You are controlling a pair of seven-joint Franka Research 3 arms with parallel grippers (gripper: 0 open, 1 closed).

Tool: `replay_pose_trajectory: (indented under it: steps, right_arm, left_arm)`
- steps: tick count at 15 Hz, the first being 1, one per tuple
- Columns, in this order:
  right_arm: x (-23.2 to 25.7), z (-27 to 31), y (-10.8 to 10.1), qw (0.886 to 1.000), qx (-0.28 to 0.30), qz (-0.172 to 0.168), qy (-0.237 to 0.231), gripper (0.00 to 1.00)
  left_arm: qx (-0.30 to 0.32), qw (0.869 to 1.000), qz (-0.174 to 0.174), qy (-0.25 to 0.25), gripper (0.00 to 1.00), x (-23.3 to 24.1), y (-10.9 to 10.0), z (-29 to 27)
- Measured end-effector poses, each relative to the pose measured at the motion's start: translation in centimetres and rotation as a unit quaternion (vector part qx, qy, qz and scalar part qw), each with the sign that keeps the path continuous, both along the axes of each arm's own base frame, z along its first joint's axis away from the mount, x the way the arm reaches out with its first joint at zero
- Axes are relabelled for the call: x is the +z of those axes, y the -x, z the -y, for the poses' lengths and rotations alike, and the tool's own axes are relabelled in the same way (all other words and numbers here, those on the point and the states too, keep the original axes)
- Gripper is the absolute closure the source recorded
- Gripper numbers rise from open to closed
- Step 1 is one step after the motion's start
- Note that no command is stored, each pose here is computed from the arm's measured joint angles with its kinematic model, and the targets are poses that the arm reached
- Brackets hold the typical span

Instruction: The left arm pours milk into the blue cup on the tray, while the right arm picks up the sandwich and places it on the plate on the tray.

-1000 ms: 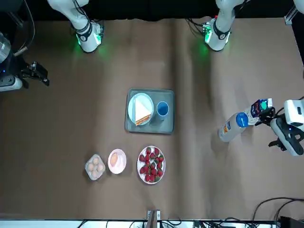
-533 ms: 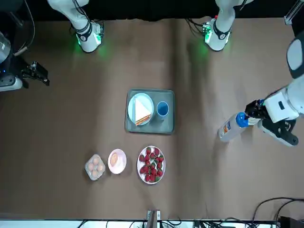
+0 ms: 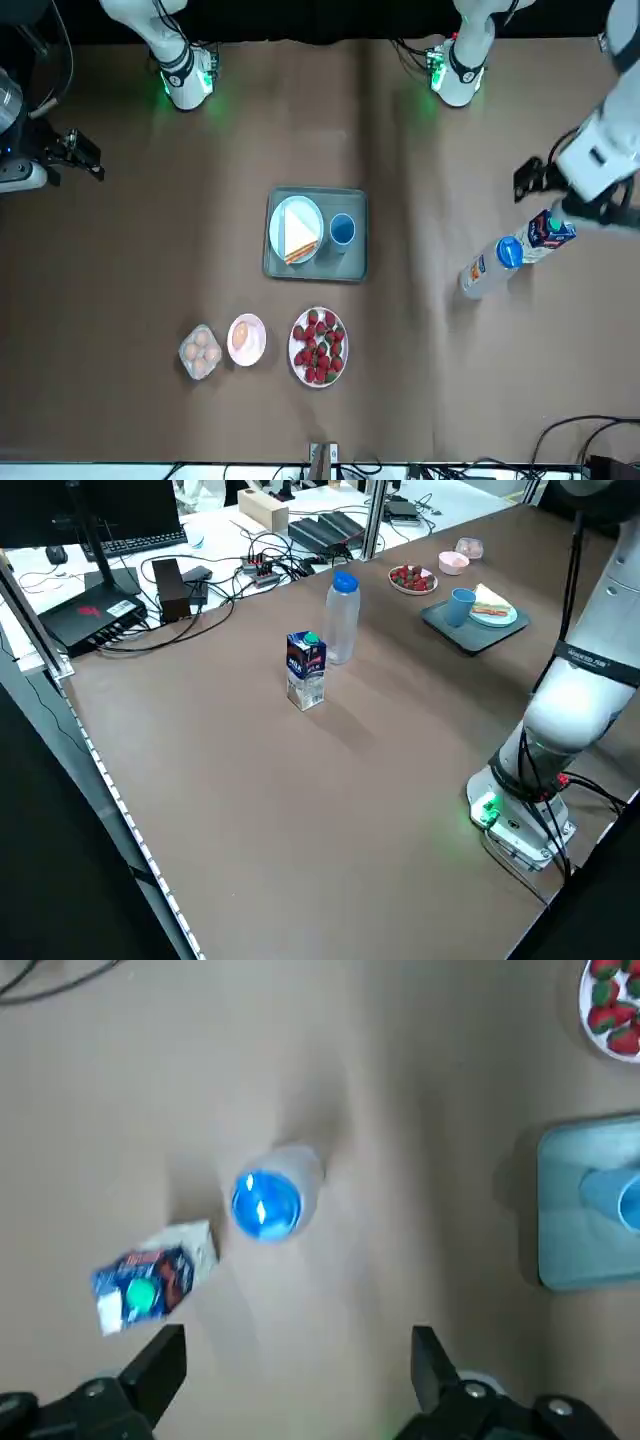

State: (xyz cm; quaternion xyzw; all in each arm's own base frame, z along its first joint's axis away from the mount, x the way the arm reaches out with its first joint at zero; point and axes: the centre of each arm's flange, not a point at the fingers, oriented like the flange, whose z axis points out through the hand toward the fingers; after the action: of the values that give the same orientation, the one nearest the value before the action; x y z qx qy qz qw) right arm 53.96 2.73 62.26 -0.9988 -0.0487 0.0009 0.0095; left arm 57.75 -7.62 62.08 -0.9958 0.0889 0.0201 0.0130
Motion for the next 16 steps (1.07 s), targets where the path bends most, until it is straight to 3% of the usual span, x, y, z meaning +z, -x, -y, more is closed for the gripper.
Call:
replay_pose_trajectory:
  steps: [3, 8, 12, 16]
  right_arm:
    - [0.0, 0.0, 0.0, 1.000, 0.000, 0.000, 0.000, 0.00]
    - [0.0, 0.0, 0.0, 1.000, 0.000, 0.000, 0.000, 0.00]
    - [0.0, 0.0, 0.0, 1.000, 0.000, 0.000, 0.000, 0.00]
    - [0.0, 0.0, 0.0, 1.000, 0.000, 0.000, 0.000, 0.00]
  left_arm:
    - [0.014, 1.000, 0.001, -0.006, 0.01, 1.9, 1.8, -1.1]
    - [0.036, 0.999, -0.011, -0.009, 0.01, 1.4, 1.9, -2.2]
    - [0.059, 0.996, -0.058, -0.017, 0.01, 0.9, 3.0, -3.6]
    - [0.090, 0.994, -0.065, -0.016, 0.01, 1.0, 3.2, -6.9]
